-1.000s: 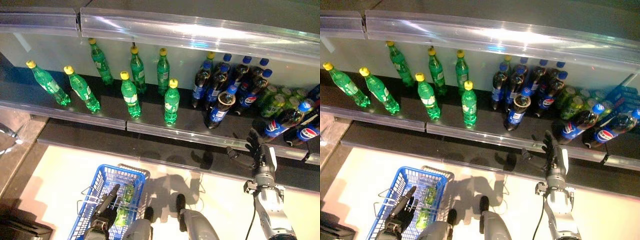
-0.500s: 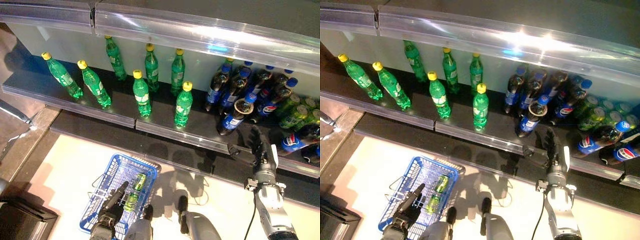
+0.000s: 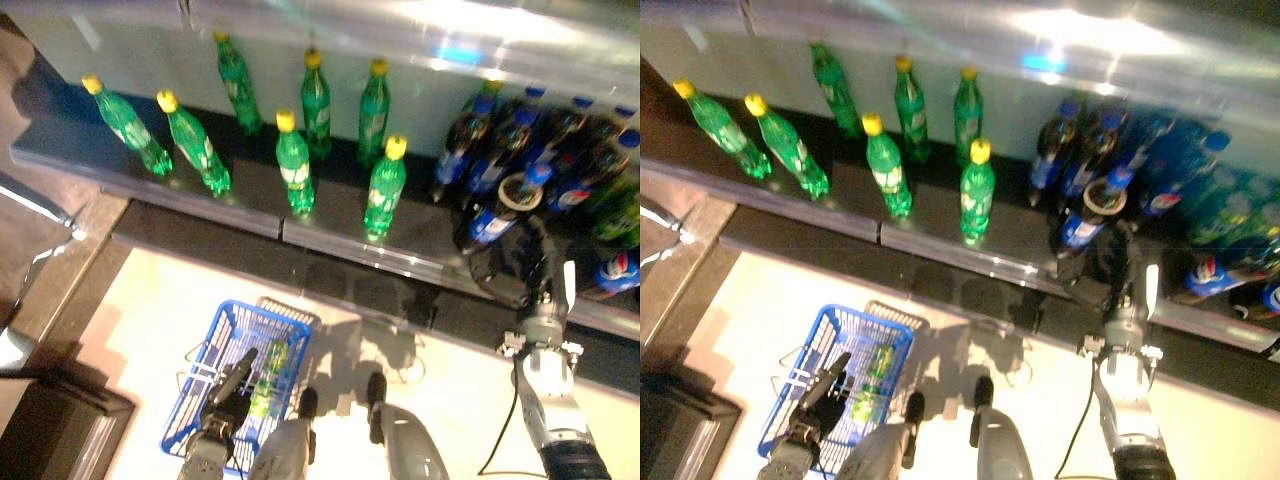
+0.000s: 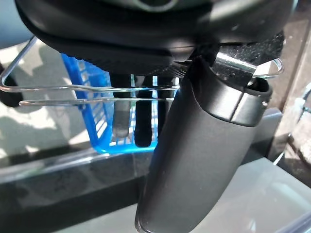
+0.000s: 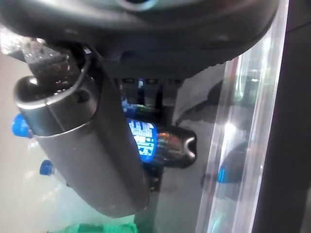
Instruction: Pick up the drink and place into the basket.
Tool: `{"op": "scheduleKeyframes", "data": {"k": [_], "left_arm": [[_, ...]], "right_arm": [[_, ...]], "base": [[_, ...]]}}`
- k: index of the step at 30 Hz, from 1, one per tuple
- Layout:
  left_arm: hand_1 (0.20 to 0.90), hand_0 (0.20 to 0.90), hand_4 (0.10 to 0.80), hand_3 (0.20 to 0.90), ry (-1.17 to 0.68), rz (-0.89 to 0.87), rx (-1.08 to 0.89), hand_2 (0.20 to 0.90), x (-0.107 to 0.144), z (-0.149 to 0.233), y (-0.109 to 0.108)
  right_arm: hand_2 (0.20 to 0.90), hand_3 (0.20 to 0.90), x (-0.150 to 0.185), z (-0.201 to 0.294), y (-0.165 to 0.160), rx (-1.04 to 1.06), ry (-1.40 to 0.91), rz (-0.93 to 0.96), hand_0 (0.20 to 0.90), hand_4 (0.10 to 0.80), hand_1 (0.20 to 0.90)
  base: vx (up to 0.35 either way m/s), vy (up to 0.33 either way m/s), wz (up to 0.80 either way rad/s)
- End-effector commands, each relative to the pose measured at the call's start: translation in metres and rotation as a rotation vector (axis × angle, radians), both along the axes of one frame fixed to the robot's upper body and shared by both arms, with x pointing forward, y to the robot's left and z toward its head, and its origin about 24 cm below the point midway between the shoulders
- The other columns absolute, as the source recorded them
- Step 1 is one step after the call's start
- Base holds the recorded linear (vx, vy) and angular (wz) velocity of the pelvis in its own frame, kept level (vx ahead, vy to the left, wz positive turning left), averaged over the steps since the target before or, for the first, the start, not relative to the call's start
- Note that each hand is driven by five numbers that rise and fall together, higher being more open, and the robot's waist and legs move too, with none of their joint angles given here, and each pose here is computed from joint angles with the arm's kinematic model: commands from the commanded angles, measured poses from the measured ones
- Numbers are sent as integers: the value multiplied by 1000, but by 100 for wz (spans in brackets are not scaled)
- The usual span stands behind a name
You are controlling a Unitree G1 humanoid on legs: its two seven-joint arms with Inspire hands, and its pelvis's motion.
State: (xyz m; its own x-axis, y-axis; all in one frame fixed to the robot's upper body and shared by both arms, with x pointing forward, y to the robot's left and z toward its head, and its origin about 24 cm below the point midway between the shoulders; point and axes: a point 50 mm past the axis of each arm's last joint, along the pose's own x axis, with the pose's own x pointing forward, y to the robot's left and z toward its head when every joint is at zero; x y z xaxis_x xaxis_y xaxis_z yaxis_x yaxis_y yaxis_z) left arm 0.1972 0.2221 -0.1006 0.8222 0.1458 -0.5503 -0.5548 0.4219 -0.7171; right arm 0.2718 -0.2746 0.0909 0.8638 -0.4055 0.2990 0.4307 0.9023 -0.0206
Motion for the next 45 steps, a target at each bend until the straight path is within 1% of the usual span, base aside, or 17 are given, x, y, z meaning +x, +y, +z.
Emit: {"op": "scheduleKeyframes", "data": {"k": [1,10,16,28,36,45], "left_arm": [[300,300,100,200,-311,-4,125,300,23,48,33],[300,300,100,200,-439,-9,122,300,45,73,28],[300,300,100,200,-465,-13,121,300,51,81,26],[300,300,100,200,-445,-3,100,300,47,76,28],[300,300,100,200,-418,0,90,300,44,70,29],[300,300,100,200,-388,0,81,300,38,63,29]], "right_arm": [[900,900,-6,75,-4,-35,-398,-22,900,800,900],[900,900,-2,116,7,-99,-566,-36,900,800,900],[900,900,-3,130,10,-104,-632,-47,900,800,900],[900,900,-8,158,7,-59,-744,-20,900,800,900],[900,900,-4,157,-1,2,-709,2,900,800,900],[900,900,2,158,-5,-24,-669,-6,900,800,900]], "base": [[-79,6,-4],[-83,2,-6],[-12,-7,-6],[6,3,-3],[16,9,-2],[18,10,1]]}}
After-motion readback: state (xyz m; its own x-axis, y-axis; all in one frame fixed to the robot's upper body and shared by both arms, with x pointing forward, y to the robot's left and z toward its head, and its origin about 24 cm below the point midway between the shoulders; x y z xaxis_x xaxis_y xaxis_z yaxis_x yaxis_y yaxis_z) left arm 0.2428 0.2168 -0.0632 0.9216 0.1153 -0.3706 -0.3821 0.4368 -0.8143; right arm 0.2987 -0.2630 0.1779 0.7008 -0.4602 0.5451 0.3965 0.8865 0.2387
